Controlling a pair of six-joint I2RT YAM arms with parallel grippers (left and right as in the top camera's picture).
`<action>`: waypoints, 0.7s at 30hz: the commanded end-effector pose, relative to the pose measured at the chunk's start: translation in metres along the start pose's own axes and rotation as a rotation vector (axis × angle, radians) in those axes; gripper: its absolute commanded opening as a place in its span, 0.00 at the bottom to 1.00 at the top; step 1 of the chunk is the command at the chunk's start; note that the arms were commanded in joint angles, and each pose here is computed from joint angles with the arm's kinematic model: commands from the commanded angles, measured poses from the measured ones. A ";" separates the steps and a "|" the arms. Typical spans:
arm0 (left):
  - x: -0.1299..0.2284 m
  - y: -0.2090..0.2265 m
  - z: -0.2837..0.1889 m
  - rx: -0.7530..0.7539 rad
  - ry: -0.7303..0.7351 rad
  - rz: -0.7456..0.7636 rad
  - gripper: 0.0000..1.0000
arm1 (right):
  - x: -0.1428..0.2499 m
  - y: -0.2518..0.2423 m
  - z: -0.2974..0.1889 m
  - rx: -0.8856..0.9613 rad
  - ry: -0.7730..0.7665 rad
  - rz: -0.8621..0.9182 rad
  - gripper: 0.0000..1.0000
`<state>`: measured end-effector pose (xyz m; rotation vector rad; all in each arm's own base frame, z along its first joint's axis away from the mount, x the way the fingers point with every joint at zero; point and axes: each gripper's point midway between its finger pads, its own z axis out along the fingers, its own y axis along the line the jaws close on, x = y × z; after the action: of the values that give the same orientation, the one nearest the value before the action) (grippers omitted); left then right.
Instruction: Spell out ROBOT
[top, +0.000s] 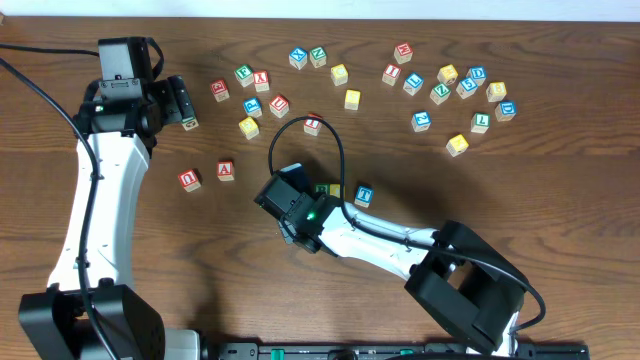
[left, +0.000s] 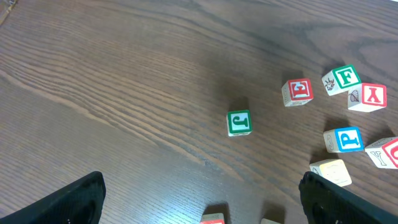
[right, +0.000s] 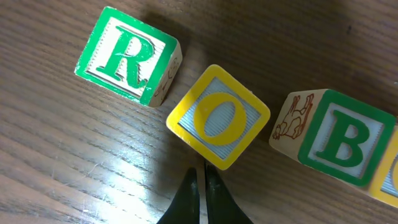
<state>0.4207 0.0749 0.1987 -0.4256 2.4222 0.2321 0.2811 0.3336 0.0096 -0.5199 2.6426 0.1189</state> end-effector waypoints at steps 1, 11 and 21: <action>-0.008 0.000 -0.005 0.003 -0.022 -0.013 0.98 | 0.002 -0.007 0.005 0.019 0.007 -0.007 0.01; -0.008 0.000 -0.005 0.003 -0.022 -0.013 0.98 | -0.001 -0.012 0.006 0.026 0.006 0.006 0.01; -0.008 0.000 -0.005 0.003 -0.022 -0.013 0.98 | -0.003 -0.014 0.006 0.027 0.004 0.012 0.01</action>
<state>0.4208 0.0749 0.1987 -0.4254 2.4223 0.2316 0.2888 0.3273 0.0097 -0.4892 2.6468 0.1129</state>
